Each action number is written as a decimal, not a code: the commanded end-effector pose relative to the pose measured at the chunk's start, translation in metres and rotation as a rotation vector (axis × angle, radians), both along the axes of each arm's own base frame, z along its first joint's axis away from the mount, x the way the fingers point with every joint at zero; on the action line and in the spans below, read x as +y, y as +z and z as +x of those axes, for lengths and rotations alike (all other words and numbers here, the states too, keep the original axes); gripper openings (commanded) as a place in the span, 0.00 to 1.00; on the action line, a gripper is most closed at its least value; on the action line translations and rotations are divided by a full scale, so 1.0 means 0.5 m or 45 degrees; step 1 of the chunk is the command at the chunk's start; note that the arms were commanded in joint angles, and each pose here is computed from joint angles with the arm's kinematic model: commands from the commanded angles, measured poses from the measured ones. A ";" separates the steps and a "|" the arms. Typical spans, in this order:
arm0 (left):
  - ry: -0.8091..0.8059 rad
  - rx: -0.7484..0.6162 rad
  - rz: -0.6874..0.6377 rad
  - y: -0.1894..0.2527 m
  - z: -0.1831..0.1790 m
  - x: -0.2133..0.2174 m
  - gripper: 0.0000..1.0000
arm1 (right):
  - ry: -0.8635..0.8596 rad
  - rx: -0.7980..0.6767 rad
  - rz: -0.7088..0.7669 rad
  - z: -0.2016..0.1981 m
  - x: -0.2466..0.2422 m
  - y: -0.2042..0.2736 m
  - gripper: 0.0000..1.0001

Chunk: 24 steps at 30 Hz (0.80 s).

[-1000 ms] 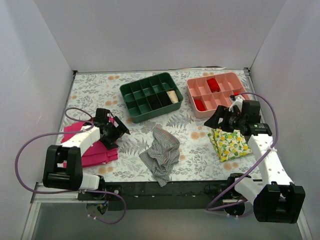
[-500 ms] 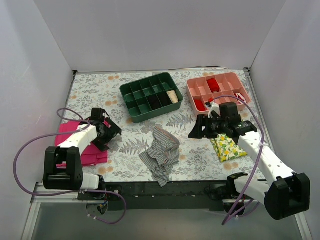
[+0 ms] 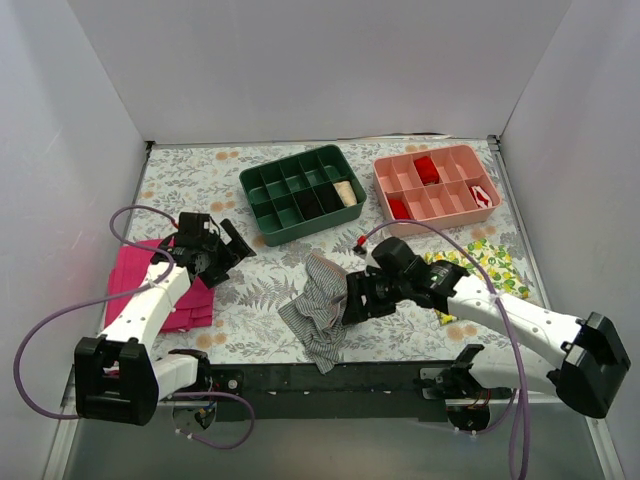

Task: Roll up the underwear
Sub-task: Flatten out the underwear at the center of the board.

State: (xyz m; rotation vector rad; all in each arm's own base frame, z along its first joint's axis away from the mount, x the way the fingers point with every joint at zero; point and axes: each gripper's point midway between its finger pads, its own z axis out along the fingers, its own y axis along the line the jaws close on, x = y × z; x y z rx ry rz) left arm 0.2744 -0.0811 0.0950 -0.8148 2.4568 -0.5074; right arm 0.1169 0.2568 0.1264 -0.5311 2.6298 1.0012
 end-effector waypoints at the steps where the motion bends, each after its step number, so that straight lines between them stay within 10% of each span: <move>1: -0.082 -0.077 -0.035 0.040 -0.003 -0.028 0.98 | -0.096 0.013 -0.065 -0.008 0.046 -0.009 0.68; 24: -0.170 -0.092 -0.029 0.043 -0.014 -0.036 0.98 | -0.373 0.051 -0.231 0.010 0.126 -0.041 0.62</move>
